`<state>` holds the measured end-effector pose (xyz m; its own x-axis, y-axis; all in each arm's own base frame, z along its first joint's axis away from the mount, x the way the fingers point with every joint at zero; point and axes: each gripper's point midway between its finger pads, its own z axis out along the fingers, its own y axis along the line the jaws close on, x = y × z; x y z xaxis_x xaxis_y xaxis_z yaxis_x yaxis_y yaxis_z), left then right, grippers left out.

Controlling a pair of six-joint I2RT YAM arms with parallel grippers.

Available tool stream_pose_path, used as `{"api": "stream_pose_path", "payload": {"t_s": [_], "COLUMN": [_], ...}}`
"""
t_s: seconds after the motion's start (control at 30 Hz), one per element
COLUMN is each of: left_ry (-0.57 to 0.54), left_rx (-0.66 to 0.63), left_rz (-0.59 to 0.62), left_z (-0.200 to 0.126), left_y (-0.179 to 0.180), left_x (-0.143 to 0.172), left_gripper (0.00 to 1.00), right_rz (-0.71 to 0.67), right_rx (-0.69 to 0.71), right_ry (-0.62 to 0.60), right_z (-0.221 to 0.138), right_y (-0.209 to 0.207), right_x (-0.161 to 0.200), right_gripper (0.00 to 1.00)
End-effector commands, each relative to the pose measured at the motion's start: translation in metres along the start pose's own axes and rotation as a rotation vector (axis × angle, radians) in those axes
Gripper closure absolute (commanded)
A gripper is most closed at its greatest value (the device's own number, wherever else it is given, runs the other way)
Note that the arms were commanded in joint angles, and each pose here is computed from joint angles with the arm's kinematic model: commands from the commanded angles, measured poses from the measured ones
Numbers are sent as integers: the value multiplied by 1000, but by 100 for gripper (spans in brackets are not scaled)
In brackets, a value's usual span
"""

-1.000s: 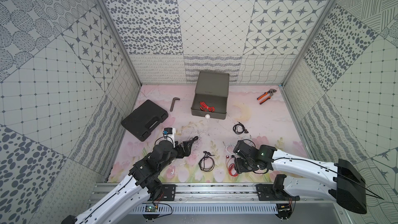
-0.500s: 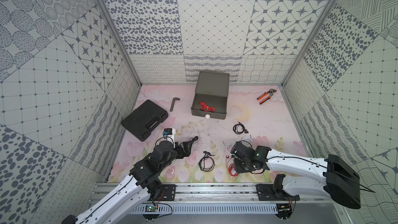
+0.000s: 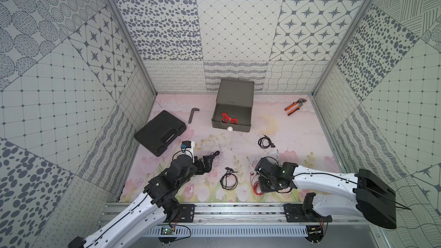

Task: Place the wired earphones into the drawer by color
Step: Pick up the wired earphones from the center of the board.

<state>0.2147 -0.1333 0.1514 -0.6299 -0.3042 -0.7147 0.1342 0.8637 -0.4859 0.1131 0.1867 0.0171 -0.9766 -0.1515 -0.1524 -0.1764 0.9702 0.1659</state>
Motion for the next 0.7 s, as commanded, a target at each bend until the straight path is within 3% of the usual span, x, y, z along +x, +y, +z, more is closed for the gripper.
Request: {"api": "stream_pose_path", "payload": {"t_s": [0.0, 0.4, 0.67], "left_ry": [-33, -38, -40], "left_rx": [19, 18, 27], "left_rz": [-4, -2, -2], "left_z": [0, -1, -5], "left_y": [-5, -4, -5], "left_x": [-8, -8, -9], "left_gripper": [1, 1, 1], "right_rz": [8, 7, -6], "right_rx": [19, 1, -46], "right_ry": [9, 13, -26], "right_z": [7, 5, -10], "right_y": [-5, -1, 5], "right_x": [4, 4, -1], "right_gripper": [71, 100, 100]}}
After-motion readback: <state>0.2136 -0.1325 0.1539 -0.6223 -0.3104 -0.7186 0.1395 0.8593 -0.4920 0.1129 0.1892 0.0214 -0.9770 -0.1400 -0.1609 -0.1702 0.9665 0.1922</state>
